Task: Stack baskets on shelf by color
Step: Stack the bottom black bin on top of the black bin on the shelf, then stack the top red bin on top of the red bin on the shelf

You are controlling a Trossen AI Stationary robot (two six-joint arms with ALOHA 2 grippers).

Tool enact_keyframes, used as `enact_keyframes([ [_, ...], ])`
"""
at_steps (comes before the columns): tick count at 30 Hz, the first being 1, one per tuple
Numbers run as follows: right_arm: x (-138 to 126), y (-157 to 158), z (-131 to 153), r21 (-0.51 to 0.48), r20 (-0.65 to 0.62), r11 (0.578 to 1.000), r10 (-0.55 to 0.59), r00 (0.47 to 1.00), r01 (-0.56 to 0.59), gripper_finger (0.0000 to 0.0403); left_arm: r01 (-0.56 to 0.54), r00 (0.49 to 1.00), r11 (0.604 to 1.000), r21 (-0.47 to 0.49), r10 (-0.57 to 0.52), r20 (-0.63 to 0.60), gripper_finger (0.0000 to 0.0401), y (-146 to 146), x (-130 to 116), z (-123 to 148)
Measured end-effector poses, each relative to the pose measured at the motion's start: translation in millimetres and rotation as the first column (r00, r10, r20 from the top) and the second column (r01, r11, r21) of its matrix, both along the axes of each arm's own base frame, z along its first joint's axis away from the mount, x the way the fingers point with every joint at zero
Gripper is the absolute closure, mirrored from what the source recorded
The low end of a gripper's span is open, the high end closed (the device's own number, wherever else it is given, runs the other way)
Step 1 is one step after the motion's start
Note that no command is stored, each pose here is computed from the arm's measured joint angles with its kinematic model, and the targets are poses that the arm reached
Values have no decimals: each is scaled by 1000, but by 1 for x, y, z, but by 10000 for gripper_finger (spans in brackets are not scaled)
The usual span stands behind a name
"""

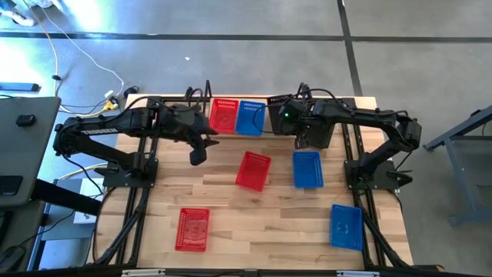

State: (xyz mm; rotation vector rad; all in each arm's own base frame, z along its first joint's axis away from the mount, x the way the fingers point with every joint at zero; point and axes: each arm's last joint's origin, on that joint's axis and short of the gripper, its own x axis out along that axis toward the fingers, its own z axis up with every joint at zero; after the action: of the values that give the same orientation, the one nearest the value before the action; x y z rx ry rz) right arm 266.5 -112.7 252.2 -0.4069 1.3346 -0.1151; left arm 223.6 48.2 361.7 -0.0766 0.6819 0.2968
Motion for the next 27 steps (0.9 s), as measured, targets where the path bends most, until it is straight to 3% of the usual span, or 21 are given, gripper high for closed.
enact_keyframes([
  [4, 0, 0, 0, -4, -2, 1000, -4, 1000, 4, 402, 0, 999, 1000, 9, 0, 43, 266, 1, 6, 2],
  [9, 0, -1, 0, -31, -9, 999, -22, 1000, 21, 389, 4, 1000, 1000, -3, -4, 15, 266, 3, 15, -5],
  [19, -1, -1, 1, -15, 7, 998, -64, 998, 64, 302, 4, 998, 1000, -27, -6, -64, 266, 6, 35, -25],
  [27, 4, -1, 30, 44, 94, 984, -174, 980, 171, 285, 39, 990, 998, -42, -44, -133, 266, 4, 52, -43],
])
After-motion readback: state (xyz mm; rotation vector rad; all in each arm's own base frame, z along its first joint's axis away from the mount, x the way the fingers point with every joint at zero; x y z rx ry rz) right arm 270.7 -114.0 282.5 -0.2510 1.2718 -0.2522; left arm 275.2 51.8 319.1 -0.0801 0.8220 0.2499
